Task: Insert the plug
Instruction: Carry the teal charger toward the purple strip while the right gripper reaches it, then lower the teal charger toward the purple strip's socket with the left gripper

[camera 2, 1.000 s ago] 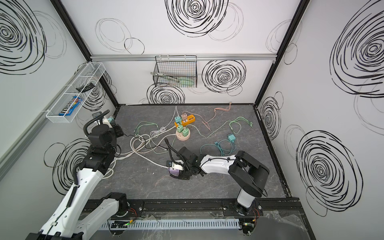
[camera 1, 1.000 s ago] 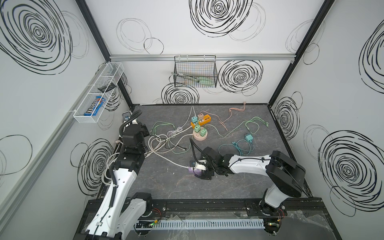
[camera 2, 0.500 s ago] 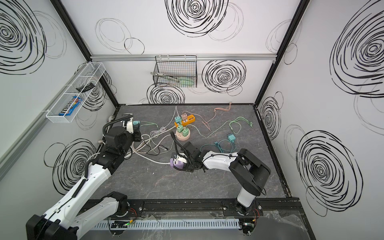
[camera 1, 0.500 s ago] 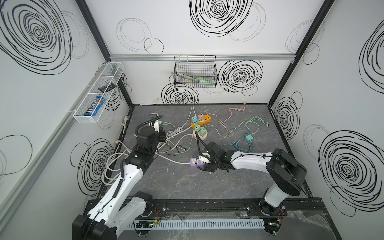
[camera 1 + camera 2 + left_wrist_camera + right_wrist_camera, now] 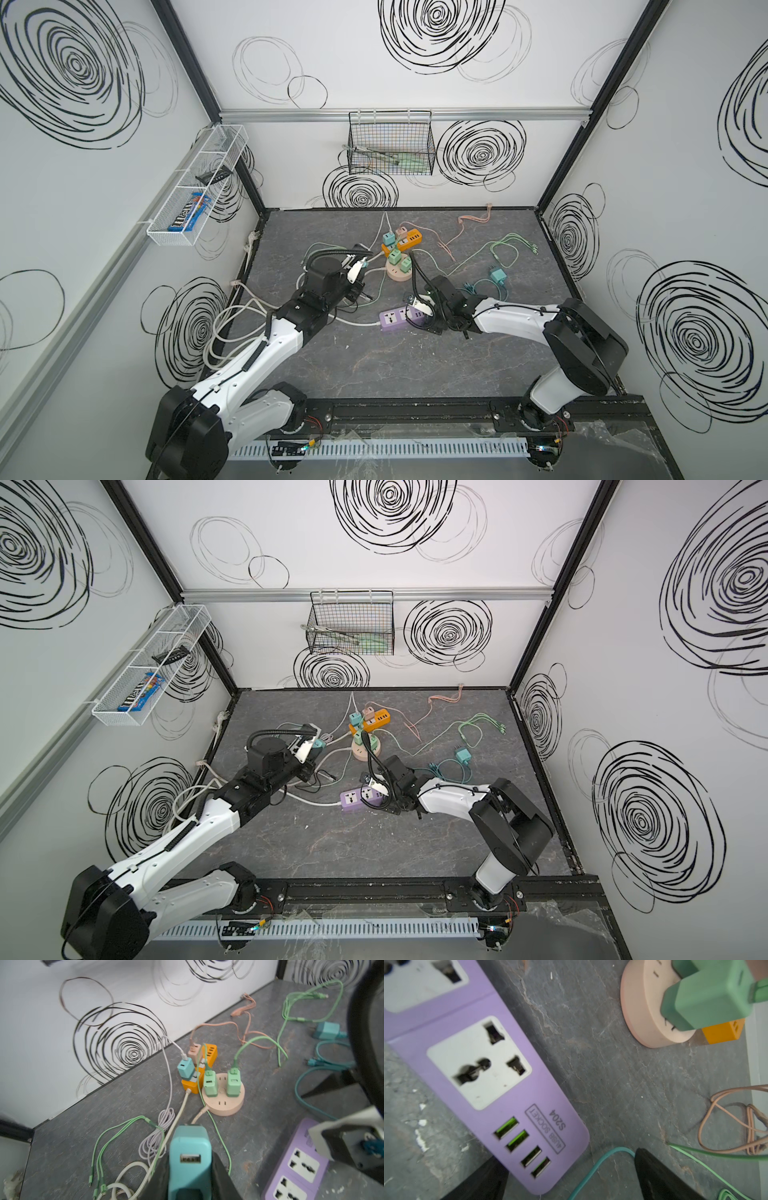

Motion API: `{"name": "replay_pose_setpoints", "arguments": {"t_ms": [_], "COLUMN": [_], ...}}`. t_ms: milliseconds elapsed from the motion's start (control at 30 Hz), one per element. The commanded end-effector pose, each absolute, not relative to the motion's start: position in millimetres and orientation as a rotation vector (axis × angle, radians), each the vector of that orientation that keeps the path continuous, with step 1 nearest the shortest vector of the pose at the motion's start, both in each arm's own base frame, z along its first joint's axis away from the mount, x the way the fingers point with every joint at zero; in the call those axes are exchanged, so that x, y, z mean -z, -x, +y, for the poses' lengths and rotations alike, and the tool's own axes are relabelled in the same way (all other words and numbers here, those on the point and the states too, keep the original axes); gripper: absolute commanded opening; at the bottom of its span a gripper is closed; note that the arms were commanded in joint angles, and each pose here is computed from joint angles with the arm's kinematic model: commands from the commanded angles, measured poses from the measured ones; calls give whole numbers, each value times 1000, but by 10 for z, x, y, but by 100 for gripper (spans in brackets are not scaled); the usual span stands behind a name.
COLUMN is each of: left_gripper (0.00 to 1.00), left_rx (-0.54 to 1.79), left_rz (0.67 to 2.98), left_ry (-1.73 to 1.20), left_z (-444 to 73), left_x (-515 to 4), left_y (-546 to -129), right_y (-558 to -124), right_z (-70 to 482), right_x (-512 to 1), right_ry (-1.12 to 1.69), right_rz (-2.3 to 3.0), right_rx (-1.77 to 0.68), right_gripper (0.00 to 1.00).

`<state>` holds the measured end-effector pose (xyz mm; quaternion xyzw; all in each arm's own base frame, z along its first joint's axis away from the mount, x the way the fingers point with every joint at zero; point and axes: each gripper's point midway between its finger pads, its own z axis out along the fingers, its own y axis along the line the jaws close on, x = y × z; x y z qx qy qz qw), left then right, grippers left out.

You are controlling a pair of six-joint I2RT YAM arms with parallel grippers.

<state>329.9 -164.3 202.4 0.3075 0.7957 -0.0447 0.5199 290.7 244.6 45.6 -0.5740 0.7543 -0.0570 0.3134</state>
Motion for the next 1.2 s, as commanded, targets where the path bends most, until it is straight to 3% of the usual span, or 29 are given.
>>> {"name": "replay_pose_setpoints", "arguments": {"t_ms": [0,333,633,867,1167], "left_gripper": [0,0,0,0,0], "left_rx": [76,305,386,533,536], "left_rz": [1882,2046,2181,2146,2155], "left_ry": [-955,-1307,-1394,-1492,-1498], "left_z": [-1802,-2117,-2264,-2403,-2395], "left_x": [-1947,-1590,-1387,-1302,-1099], "left_y": [-3234,-2972,-2959,-2707,-2691], "right_y": [-2848,-2796,-2768,-2776,-2733], "right_z": [2544,2526,2119,1892,1940], "right_x": [-722,-1455,-2208,-2286,-2229], "right_ry": [1466,1058,539,373,421], "right_rz": [1909,1859,1692,1709,1719], "right_rx": [58,-157,-302,-320,-339], "right_gripper": [97,97,97,97,97]}}
